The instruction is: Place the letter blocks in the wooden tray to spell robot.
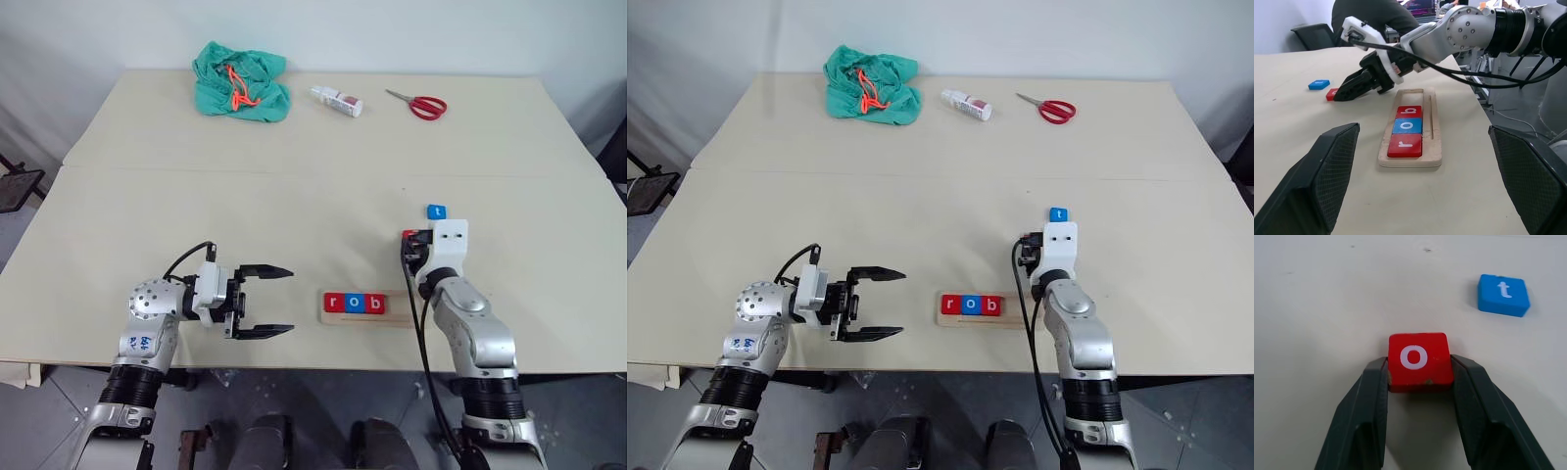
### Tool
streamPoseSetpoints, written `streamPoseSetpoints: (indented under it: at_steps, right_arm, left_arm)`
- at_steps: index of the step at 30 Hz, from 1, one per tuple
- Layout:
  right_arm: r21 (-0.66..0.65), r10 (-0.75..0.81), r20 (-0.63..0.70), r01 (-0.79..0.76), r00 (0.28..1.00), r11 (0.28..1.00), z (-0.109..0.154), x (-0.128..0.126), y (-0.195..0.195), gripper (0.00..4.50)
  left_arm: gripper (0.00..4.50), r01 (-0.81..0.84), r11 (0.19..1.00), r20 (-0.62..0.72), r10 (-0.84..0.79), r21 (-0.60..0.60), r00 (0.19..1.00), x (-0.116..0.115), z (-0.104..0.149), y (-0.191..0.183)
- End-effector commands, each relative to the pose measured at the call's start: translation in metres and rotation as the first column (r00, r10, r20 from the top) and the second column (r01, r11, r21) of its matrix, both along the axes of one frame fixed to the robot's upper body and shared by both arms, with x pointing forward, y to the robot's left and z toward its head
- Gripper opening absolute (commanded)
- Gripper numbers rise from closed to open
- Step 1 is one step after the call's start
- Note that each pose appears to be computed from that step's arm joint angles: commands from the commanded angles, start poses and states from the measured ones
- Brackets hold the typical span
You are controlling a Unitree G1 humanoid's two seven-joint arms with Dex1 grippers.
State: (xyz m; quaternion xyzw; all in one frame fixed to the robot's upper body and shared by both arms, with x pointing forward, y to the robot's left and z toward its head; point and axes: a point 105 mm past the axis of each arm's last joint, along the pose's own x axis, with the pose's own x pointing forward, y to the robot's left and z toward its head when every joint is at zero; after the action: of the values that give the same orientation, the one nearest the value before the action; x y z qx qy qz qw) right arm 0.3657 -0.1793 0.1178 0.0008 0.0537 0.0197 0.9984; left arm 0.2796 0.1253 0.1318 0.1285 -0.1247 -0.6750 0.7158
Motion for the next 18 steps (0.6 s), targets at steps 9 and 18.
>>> streamPoseSetpoints:
  at_steps: [9,18]
  right_arm:
    - [-0.058,0.029,0.037,-0.027,0.999,0.998,0.035,-0.072,-0.033,1.45]
    - [-0.038,-0.013,-0.072,0.010,0.997,0.999,0.014,-0.112,-0.041,1.45]
  left_arm:
    - [4.50,0.048,0.999,0.010,-0.048,0.002,0.999,-0.004,0.003,0.004]
    - [4.50,0.032,0.999,0.011,-0.032,0.020,0.999,-0.004,0.001,0.017]
